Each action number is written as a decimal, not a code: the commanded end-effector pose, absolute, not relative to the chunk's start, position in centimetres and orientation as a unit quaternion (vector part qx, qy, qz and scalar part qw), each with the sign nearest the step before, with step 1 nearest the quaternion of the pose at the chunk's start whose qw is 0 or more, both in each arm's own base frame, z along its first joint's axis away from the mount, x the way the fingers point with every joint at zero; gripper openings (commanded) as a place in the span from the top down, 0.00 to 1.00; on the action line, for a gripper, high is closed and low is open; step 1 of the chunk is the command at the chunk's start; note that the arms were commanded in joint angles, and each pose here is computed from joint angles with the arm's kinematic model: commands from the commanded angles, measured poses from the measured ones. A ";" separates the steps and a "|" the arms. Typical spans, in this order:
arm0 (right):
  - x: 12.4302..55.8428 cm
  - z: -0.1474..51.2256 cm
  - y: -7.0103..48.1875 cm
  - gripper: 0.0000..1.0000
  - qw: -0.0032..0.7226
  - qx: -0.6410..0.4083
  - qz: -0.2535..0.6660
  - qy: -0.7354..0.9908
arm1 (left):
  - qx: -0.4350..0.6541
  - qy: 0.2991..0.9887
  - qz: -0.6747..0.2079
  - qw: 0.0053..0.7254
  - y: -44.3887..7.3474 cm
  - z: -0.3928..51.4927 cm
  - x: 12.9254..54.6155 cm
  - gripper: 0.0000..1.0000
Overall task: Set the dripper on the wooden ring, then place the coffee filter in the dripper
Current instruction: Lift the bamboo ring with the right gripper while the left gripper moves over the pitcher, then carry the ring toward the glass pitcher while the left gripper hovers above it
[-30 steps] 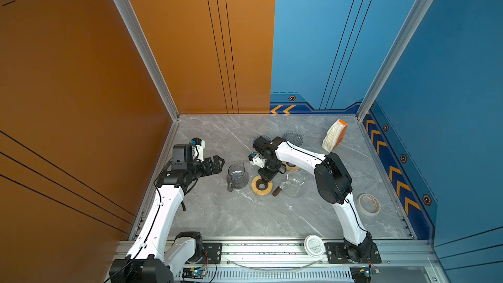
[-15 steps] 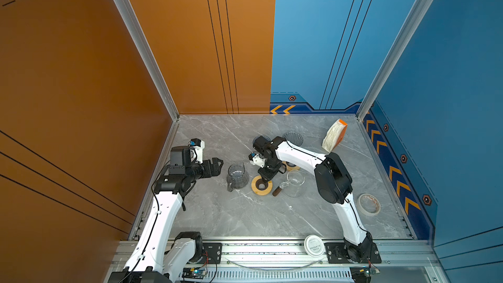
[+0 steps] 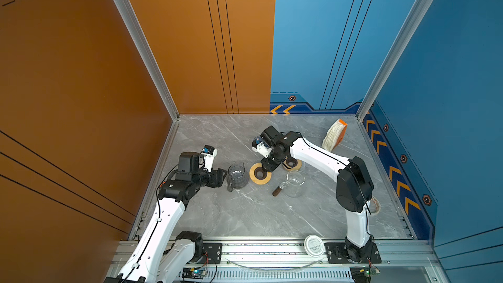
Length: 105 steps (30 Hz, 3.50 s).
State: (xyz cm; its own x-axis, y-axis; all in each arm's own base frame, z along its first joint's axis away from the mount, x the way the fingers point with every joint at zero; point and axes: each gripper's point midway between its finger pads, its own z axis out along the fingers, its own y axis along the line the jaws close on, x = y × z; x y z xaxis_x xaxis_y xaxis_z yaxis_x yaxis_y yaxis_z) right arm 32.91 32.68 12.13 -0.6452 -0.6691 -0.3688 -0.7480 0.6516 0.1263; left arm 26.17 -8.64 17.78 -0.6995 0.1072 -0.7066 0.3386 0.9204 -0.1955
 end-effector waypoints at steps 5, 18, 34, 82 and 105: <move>34.7 15.6 30.7 1.00 0.221 -0.321 0.154 0.908 | 0.215 0.912 -0.113 0.330 -10.1 14.2 23.8 0.32; 35.7 18.5 27.2 1.00 0.300 -0.247 0.146 0.910 | 0.257 0.923 -0.046 0.284 -9.9 10.6 24.5 0.30; 36.2 20.1 24.1 1.00 0.334 -0.209 0.128 0.910 | 0.266 0.917 -0.065 0.291 -11.3 9.2 26.5 0.44; 35.9 19.4 20.7 1.00 0.340 -0.193 0.120 0.912 | 0.397 0.869 -0.115 0.270 -16.0 8.6 28.9 0.83; 35.0 18.8 24.1 1.00 0.252 -0.230 0.124 0.932 | 0.403 0.847 -0.110 0.328 -17.5 10.9 30.9 0.37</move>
State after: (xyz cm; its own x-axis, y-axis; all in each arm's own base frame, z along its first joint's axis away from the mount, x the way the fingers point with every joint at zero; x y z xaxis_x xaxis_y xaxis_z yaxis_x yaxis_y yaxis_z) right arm 35.76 23.08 18.25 -0.7556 -0.3481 -0.5549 -0.4728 0.8761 0.0942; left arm 30.76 -17.26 9.53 -0.4936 0.6252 -0.6046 0.7583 0.6498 0.0528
